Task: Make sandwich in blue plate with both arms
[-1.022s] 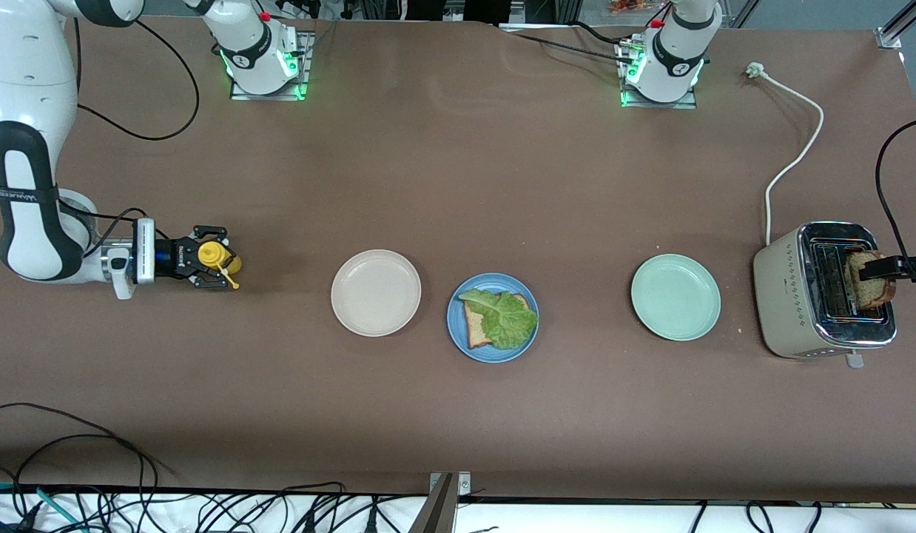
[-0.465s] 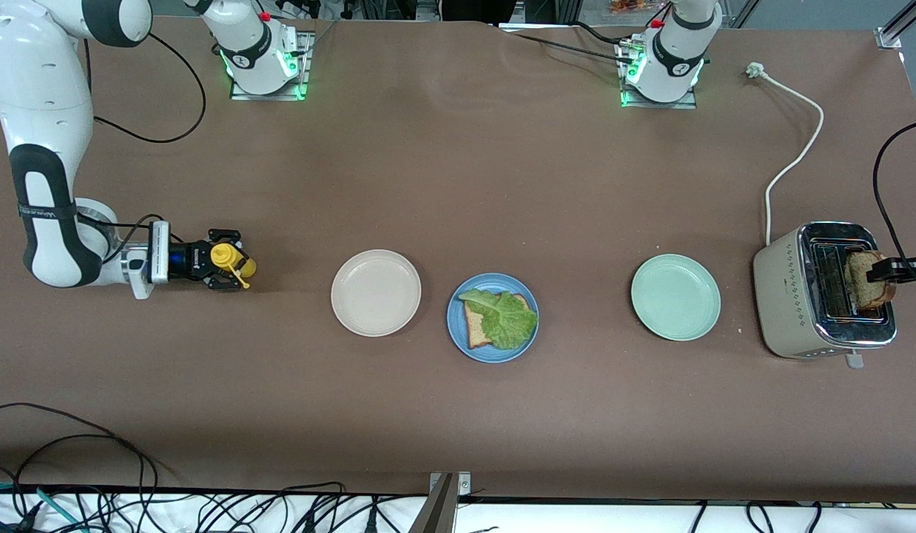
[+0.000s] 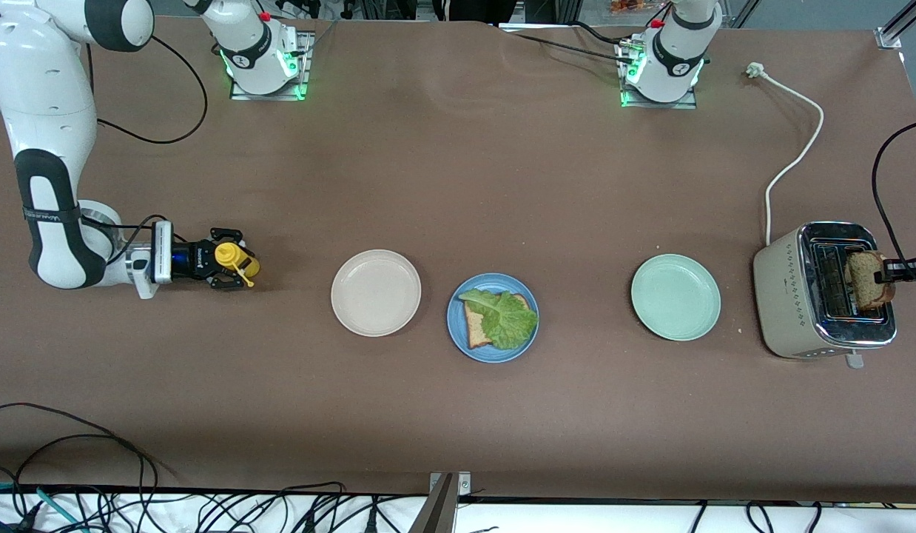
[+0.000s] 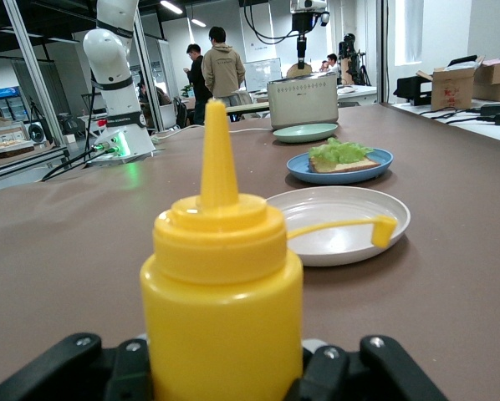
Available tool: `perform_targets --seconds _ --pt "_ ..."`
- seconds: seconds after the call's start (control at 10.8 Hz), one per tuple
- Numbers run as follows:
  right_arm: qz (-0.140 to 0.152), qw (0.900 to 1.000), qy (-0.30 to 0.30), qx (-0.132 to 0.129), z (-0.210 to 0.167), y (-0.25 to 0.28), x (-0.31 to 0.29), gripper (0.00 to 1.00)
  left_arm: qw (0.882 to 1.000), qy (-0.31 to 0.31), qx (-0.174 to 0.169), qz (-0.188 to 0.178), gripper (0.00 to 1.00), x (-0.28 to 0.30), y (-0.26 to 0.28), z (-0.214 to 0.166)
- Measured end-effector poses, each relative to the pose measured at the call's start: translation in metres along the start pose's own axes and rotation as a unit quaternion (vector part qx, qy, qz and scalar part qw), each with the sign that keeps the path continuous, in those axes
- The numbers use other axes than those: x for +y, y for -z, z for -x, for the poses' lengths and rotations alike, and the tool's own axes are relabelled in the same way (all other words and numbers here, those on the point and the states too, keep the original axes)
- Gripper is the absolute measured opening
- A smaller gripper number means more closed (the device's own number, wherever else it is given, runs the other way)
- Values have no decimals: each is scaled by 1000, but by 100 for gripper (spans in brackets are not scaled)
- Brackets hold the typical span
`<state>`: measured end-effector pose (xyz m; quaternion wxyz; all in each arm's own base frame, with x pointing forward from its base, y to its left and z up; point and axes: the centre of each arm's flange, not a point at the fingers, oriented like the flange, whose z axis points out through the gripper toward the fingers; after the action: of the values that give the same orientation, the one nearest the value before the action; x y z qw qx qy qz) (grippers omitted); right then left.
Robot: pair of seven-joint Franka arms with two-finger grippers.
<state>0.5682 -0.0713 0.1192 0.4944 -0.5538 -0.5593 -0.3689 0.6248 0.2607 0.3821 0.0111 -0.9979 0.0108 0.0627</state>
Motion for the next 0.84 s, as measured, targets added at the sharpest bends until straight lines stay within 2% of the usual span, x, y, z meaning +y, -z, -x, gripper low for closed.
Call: perform_targets --seconds 0.46,0.65,0.84 --pt "6 1000 -1 2 1 7 -1 85 1000 -3 -1 1 8 0 7 1" --pt "11 1000 -4 10 3 17 -5 92 1000 -4 -1 1 8 2 39 11" --pt "19 1000 -8 11 7 31 -10 93 1000 -5 3 1 8 9 89 30"
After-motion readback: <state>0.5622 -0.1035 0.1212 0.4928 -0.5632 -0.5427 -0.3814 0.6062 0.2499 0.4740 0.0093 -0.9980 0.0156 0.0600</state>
